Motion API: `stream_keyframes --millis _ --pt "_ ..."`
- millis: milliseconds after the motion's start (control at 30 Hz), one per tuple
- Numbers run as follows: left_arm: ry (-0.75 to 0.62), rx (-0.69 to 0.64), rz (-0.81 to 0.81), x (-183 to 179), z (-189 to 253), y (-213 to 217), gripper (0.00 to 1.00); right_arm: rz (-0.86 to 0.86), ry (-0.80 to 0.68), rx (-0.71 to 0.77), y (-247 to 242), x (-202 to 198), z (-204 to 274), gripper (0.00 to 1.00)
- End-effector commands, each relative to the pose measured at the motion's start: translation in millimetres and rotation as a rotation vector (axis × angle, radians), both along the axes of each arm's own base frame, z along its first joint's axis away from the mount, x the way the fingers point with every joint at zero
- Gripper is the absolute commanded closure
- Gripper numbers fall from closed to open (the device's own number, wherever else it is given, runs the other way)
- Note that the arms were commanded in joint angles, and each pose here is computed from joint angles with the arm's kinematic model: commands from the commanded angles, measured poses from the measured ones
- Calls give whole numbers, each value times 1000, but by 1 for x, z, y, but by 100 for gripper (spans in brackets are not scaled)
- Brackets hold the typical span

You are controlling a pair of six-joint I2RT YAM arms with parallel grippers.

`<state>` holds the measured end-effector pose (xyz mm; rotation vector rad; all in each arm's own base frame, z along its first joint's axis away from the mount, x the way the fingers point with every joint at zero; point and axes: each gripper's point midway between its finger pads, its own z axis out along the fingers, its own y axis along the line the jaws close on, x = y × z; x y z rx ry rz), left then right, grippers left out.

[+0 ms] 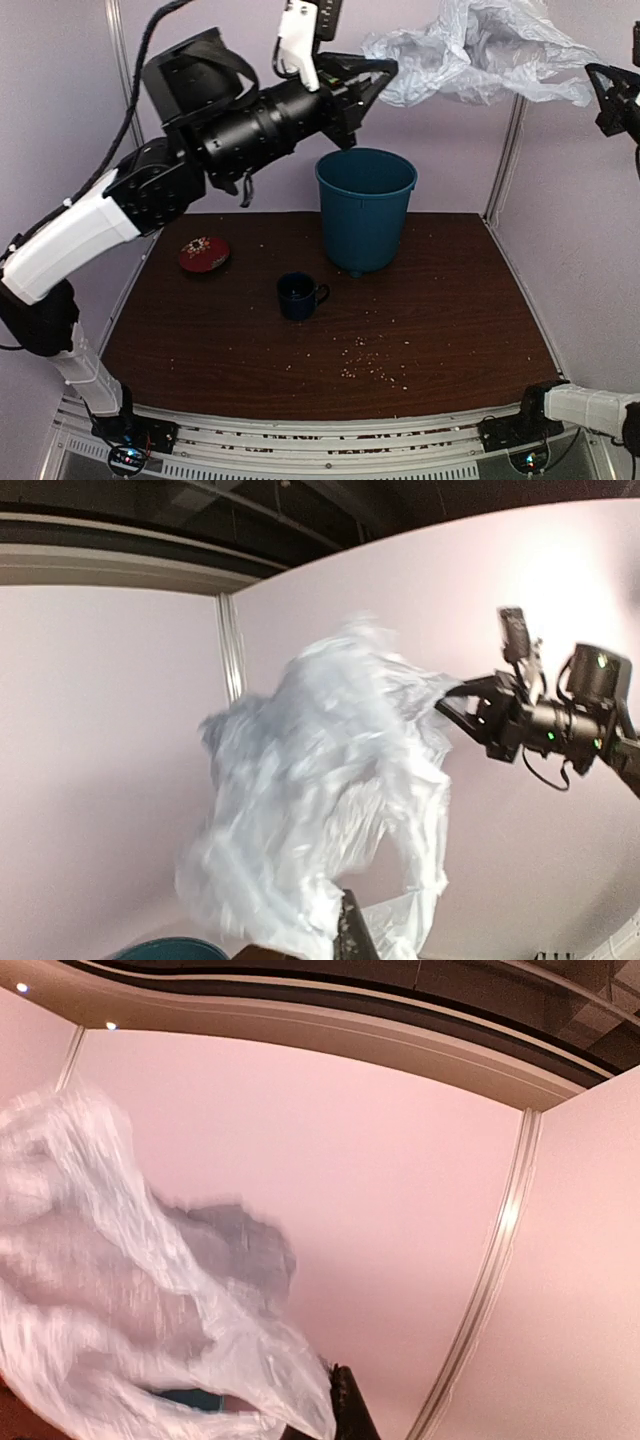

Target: Put the trash bags into the trash bin

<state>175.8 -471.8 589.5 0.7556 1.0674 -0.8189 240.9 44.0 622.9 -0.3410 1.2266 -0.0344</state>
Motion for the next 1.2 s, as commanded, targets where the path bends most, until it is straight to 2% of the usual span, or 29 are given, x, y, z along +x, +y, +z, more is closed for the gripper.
stream_keyframes --millis 0,33,67,100,133,167,233,367,467,633,767,867,967,1033,1100,1167 --pt "110 343 10 19 -173 -42 100 12 404 -130 6 55 -195 100" --pt "178 490 -27 15 -246 -50 100 29 588 -293 6 57 -287 100" --pt "254 628 -90 1 -318 -50 100 43 699 -440 3 44 -337 100" --pt "307 742 -161 -23 -377 -44 100 28 860 -565 -8 27 -408 100" --pt "337 818 -171 -43 -417 -32 100 -22 933 -692 -23 12 -446 100" --pt "343 860 -157 -61 -441 -21 100 -85 948 -785 -37 1 -461 100" --pt "341 860 -165 -88 -447 -8 100 -125 892 -864 -45 -16 -460 100" --pt "346 754 -168 -93 -406 -6 100 48 697 -800 -10 -48 -409 100" --pt "306 685 -109 -81 -377 -9 100 135 665 -692 9 -52 -382 100" --pt "270 573 -73 -59 -317 -33 100 227 718 -500 30 -27 -356 100" --pt "295 475 -47 -13 -260 -53 100 121 757 -317 24 31 -329 100" --pt "286 409 -28 26 -207 -69 100 -90 736 -192 -3 84 -279 100" --pt "156 271 -73 24 -102 -76 100 -81 642 -160 1 99 -200 100" --pt "83 174 -113 7 -48 -67 100 -41 469 -107 7 84 -128 100" --pt "0 75 -109 -11 -1 -47 100 4 299 -85 12 51 -65 100" --pt "-77 37 -100 -33 19 -31 100 56 207 -116 19 19 -35 100"
